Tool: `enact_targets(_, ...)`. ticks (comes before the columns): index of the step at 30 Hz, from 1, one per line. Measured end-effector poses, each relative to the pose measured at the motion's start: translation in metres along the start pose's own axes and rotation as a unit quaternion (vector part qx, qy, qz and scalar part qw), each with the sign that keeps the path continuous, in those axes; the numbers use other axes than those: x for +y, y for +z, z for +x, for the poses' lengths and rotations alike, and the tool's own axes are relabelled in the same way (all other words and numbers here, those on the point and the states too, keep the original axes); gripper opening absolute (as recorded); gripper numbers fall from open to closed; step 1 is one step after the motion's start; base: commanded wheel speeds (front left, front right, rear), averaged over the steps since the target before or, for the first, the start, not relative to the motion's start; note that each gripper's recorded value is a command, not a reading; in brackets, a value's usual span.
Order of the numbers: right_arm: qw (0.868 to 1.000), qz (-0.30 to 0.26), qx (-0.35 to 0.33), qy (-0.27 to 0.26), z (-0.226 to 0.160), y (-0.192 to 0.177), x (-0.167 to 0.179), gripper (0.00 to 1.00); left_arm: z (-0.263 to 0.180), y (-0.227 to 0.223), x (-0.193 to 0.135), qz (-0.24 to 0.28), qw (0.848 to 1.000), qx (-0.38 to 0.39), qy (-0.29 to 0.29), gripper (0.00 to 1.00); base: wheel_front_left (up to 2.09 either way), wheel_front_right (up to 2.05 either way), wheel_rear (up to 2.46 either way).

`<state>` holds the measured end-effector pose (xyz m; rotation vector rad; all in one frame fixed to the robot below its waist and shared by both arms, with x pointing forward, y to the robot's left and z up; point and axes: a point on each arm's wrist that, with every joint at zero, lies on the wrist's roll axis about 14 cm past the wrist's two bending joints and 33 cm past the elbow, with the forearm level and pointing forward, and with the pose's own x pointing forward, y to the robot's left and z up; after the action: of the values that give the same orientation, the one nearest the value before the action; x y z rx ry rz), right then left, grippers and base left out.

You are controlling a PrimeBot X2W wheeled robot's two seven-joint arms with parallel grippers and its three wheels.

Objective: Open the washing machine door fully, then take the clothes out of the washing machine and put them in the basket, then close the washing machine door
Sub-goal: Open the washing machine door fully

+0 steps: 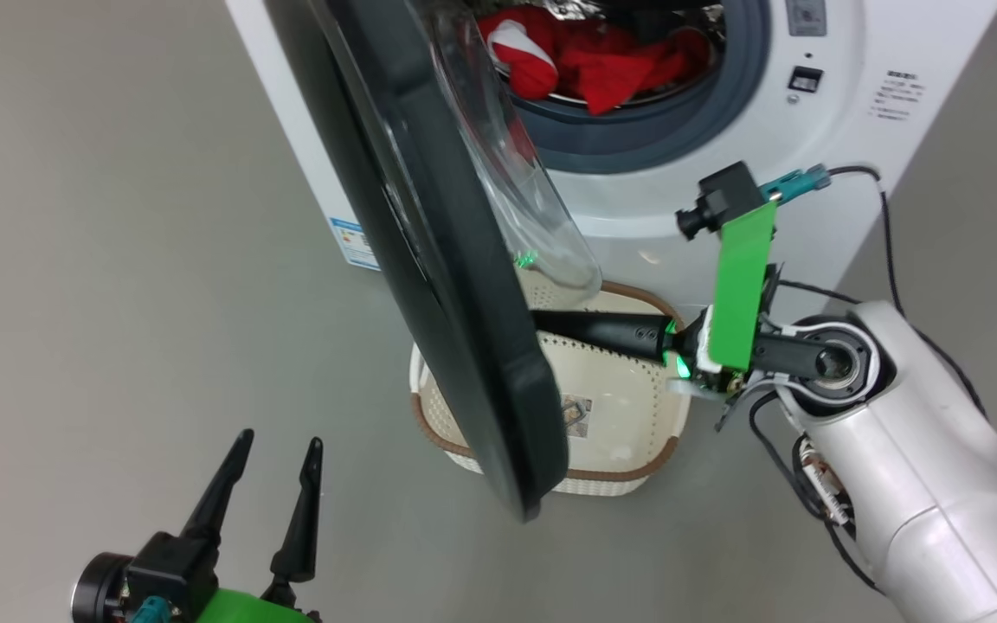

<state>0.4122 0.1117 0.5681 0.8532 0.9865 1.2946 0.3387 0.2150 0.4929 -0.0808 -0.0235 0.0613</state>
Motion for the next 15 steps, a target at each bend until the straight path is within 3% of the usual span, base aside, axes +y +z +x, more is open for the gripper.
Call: enact_targets(15, 0.996, -0.006, 0.087, 0.032, 0.049, -0.046, 0.021, 0.00, -0.040, 0.007, 0.049, 0.001, 0.996, -0.008, 0.090, 1.00, 0.00, 0.00, 0.00)
